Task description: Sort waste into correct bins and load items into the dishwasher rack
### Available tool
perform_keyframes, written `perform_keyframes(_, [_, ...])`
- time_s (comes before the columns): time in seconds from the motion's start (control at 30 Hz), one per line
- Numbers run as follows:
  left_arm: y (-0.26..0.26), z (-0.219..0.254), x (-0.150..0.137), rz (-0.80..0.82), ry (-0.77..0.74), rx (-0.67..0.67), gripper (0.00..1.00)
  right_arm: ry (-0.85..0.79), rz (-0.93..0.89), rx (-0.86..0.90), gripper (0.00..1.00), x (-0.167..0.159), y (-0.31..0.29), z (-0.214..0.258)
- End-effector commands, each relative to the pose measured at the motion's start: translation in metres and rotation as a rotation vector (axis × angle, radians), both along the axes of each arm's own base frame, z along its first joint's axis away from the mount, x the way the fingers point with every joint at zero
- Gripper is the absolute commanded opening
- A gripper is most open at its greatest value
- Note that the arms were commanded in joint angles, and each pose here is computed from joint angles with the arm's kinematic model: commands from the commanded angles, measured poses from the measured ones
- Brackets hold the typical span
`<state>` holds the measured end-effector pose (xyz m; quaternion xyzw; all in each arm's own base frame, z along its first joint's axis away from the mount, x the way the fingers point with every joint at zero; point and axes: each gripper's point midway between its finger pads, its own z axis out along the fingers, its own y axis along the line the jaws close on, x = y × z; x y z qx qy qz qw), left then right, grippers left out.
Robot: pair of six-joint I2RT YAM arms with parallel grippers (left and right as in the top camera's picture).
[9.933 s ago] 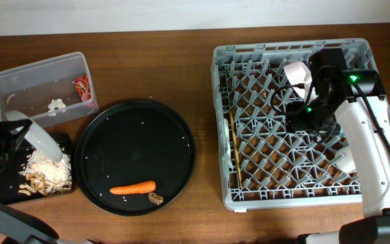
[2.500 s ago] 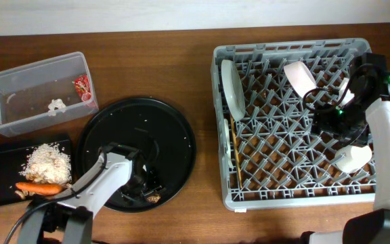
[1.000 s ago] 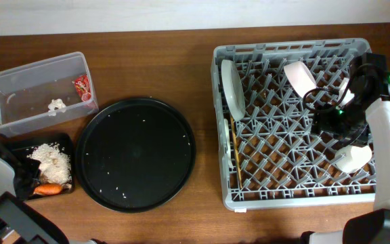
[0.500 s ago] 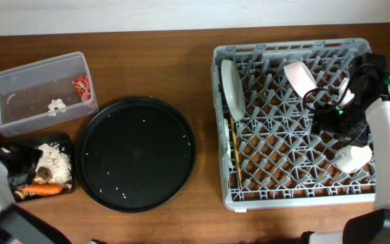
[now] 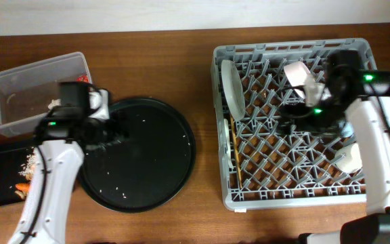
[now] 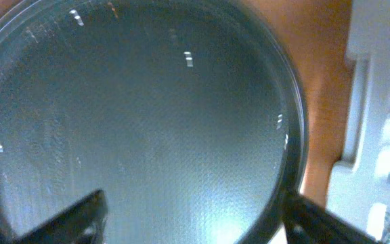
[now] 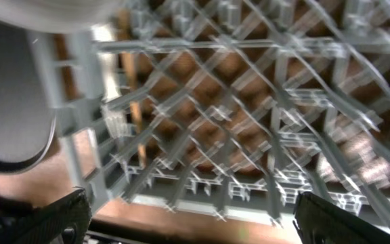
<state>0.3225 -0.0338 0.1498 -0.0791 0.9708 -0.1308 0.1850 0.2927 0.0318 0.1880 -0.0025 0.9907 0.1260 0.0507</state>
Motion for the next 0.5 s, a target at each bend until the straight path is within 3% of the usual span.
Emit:
perform_keyframes(0.0, [-0.01,-0.003,-0.024,-0.131,0.089,0.137,0.93,-0.095,0.146,0.01,0.99,0.009,0.034,0.011])
perform_keyframes(0.07, [-0.008,0.002,-0.042,-0.159,0.175,0.142,0.99,-0.109,0.12,-0.008,0.99,0.014,0.036,0.011])
perform_keyframes(0.2, [0.011,0.02,-0.058,-0.148,0.208,0.204,0.99,-0.095,0.028,-0.032,0.99,0.012,0.023,0.013])
perform_keyframes(0.33, [0.014,0.04,-0.057,-0.132,0.098,0.22,0.99,-0.143,0.002,-0.074,0.99,0.007,0.01,0.025])
perform_keyframes(0.47, [0.013,0.058,-0.058,-0.109,-0.11,0.223,0.99,-0.312,-0.018,-0.092,0.99,0.003,0.006,0.044])
